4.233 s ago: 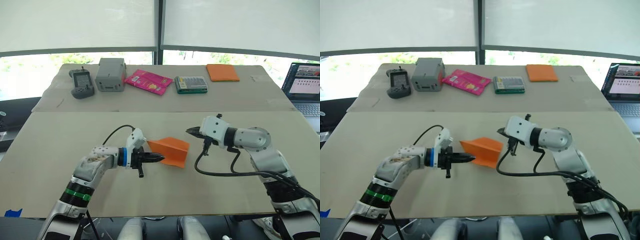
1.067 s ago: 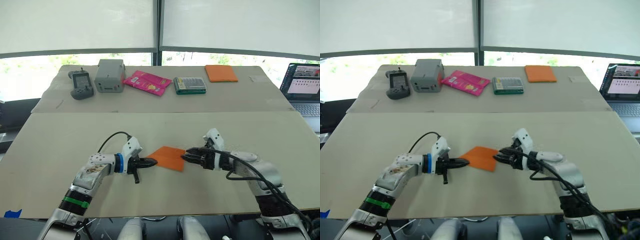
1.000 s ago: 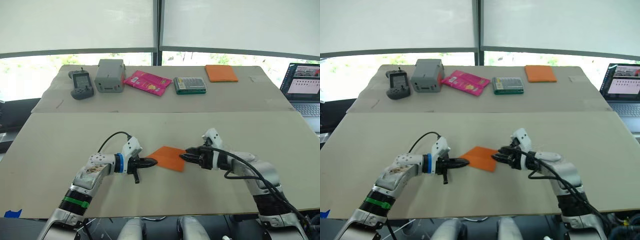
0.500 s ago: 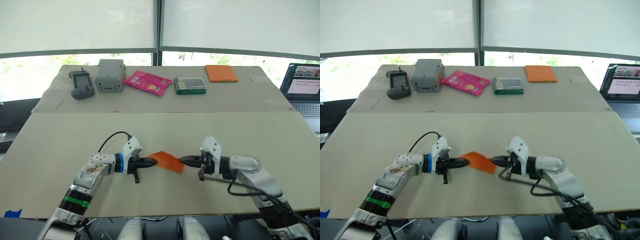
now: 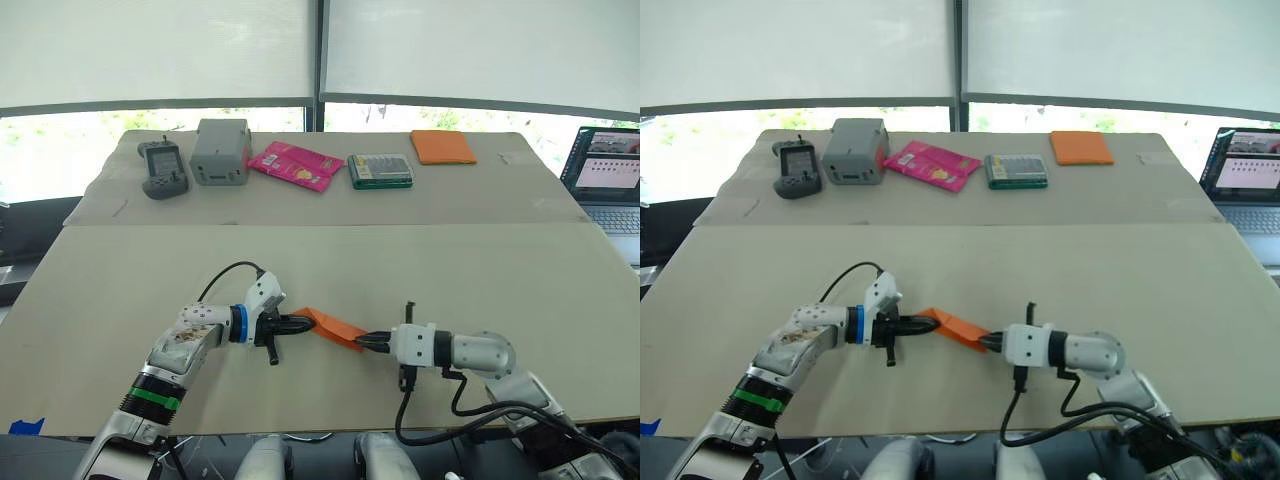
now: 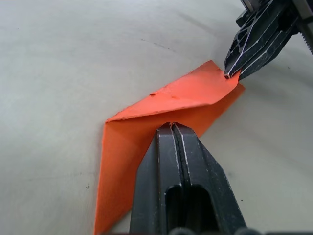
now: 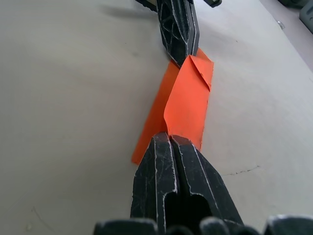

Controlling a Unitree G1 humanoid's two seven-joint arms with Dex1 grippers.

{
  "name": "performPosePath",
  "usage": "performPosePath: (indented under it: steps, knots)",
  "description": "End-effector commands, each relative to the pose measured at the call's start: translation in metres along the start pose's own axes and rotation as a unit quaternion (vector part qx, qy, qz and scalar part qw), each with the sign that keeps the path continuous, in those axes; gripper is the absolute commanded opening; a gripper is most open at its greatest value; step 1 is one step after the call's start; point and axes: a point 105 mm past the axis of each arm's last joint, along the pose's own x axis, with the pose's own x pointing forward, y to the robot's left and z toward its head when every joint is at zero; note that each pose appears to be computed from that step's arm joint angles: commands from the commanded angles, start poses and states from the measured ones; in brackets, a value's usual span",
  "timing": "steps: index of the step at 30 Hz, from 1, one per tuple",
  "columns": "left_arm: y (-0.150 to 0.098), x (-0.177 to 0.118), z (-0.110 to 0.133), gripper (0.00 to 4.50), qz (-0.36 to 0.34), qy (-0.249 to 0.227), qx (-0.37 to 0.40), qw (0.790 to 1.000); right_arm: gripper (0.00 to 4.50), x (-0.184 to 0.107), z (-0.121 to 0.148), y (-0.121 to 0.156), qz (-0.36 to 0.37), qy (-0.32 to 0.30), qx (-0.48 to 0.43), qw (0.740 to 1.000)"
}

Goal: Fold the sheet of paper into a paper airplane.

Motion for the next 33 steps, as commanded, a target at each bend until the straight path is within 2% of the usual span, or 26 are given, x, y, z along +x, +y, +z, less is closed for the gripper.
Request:
performPosePath:
  steps: [1, 9, 15, 17, 20, 24, 28, 32, 33]
  knots:
    - [0.0, -0.002, 0.005, 0.0, -0.003, -0.018, -0.034, 0.999, 0.03, 0.006, -0.002, 0.006, 0.006, -0.001, 0.003, 1.0]
    - [0.014, -0.025, 0.038, 0.0, -0.004, -0.103, -0.068, 0.992, 0.03, 0.01, -0.017, 0.009, 0.013, 0.034, 0.008, 0.999]
    - [-0.003, -0.019, 0.066, 0.0, -0.057, -0.134, -0.054, 0.988, 0.03, 0.009, -0.02, 0.011, 0.011, 0.041, 0.022, 0.999]
    - [-0.006, -0.011, 0.065, 0.0, -0.059, -0.122, -0.044, 0.99, 0.03, 0.009, -0.019, 0.012, 0.011, 0.041, 0.023, 0.999]
    - [-0.006, 0.004, 0.05, 0.0, -0.048, -0.079, -0.024, 0.995, 0.03, 0.009, -0.017, 0.013, 0.011, 0.041, 0.023, 0.999]
    - [-0.004, 0.017, 0.012, 0.0, -0.039, 0.015, 0.017, 0.999, 0.03, 0.007, -0.015, 0.014, 0.014, 0.04, 0.031, 0.999]
    - [0.004, 0.022, -0.002, 0.0, -0.025, 0.033, 0.014, 0.999, 0.03, 0.003, -0.013, 0.012, 0.018, 0.041, 0.026, 0.999]
    - [0.002, 0.028, -0.008, 0.0, -0.034, 0.052, 0.036, 0.997, 0.03, -0.004, -0.013, 0.012, 0.034, 0.054, 0.014, 0.998]
    - [0.002, 0.03, -0.008, 0.0, -0.033, 0.051, 0.036, 0.998, 0.66, -0.006, -0.012, 0.012, 0.035, 0.054, 0.016, 0.998]
